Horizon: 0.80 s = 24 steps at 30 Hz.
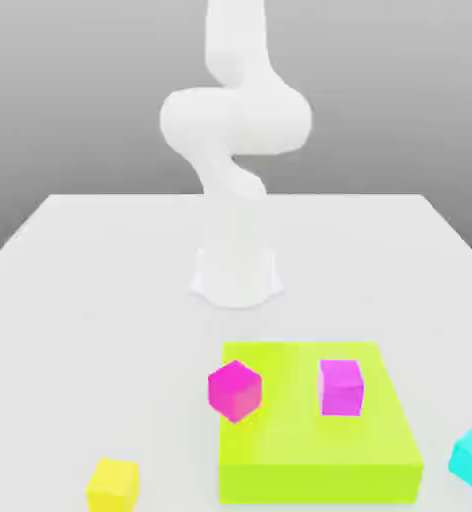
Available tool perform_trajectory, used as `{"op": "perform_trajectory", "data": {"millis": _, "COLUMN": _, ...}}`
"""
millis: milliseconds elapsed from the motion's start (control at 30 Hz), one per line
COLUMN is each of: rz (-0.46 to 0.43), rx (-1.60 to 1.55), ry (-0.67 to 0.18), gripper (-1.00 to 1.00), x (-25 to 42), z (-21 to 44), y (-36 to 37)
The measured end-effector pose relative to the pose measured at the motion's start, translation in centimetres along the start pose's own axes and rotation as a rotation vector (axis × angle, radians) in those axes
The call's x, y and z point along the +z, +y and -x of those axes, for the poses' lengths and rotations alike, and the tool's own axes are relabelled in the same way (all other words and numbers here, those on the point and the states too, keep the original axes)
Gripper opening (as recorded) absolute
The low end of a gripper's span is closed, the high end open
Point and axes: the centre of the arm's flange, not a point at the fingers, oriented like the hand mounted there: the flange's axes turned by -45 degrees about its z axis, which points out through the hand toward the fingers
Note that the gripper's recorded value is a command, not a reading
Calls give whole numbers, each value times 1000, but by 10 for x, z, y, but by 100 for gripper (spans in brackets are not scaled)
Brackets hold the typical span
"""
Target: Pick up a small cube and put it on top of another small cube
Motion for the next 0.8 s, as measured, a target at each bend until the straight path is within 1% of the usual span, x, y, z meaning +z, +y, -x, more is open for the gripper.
{"op": "perform_trajectory", "data": {"millis": 200, "rz": 4, "rx": -122, "ry": -152, "gripper": 0, "x": 106, "z": 6, "y": -56}}
{"op": "perform_trajectory", "data": {"millis": 400, "rz": -19, "rx": -247, "ry": -294, "gripper": 0, "x": 203, "z": 39, "y": -114}}
{"op": "perform_trajectory", "data": {"millis": 567, "rz": -63, "rx": -355, "ry": -407, "gripper": 0, "x": 274, "z": 86, "y": -167}}
{"op": "perform_trajectory", "data": {"millis": 800, "rz": -151, "rx": -492, "ry": -561, "gripper": 0, "x": 353, "z": 176, "y": -235}}
